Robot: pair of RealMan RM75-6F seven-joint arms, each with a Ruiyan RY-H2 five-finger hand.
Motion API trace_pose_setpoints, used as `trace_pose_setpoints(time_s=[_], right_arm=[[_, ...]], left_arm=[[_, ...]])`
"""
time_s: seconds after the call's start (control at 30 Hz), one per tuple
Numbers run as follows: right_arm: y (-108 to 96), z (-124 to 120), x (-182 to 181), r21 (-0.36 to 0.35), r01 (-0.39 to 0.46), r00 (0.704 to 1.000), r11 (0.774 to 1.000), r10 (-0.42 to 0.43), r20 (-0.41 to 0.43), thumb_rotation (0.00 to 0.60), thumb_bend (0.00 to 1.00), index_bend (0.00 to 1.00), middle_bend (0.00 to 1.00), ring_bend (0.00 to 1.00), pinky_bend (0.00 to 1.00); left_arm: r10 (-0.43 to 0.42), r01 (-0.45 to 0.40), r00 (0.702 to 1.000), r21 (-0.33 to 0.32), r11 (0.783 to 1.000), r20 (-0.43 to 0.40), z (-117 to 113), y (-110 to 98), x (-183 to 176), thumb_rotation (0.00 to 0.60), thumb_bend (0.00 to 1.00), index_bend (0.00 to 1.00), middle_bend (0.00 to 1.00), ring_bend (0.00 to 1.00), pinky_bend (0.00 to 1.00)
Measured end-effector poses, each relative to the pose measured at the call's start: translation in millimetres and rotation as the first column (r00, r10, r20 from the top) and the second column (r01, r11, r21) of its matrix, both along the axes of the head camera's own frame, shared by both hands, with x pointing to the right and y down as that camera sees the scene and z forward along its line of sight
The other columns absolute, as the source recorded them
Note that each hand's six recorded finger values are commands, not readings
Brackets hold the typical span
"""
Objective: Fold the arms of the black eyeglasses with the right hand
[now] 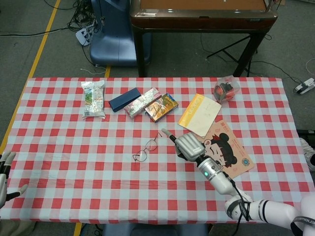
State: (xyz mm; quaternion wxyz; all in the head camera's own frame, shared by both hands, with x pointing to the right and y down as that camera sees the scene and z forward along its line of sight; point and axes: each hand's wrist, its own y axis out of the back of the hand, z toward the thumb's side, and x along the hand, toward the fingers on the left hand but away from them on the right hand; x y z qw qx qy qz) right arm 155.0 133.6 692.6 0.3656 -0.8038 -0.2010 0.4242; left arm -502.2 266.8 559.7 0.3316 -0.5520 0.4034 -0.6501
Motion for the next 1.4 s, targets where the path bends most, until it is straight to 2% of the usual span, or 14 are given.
trace_pose_setpoints(time_s=[0.27, 0.67, 1.1, 1.4], right_arm=[[3.0, 13.9, -22.4, -0.031, 0.022, 1.0, 0.999, -0.022, 0.002, 0.6, 1.0, 0.0, 1.0, 1.0, 1.0], [21.0, 26.8, -53.4, -0.096, 0.072, 0.997, 0.993, -0.07, 0.03, 0.6, 1.0, 0.0, 1.0, 1.0, 1.0], [41.7, 41.9, -85.7, -0.186, 0.14, 0.99, 0.973, -0.132, 0.053, 0.6, 1.0, 0.0, 1.0, 1.0, 1.0], [53.3, 55.5, -94.0, -0.245, 0.155, 0.988, 0.957, -0.148, 0.046, 0.6, 1.0, 0.0, 1.0, 1.0, 1.0]], left_arm=[[-0.011, 0.011, 1.0, -0.005, 1.0, 0.003, 1.5, 2.3, -5.2, 0.6, 0.16, 0.0, 0.0, 0.0, 0.0], [-0.025, 0.025, 1.0, -0.006, 1.0, 0.005, 1.2, 6.3, -11.2, 0.6, 0.16, 0.0, 0.0, 0.0, 0.0], [-0.035, 0.035, 0.999, -0.009, 0.999, 0.006, 1.7, 9.0, -15.1, 0.6, 0.16, 0.0, 0.0, 0.0, 0.0], [-0.045, 0.045, 0.999, -0.011, 0.999, 0.01, 0.4, 12.2, -19.5, 0.6, 0.16, 0.0, 0.0, 0.0, 0.0]])
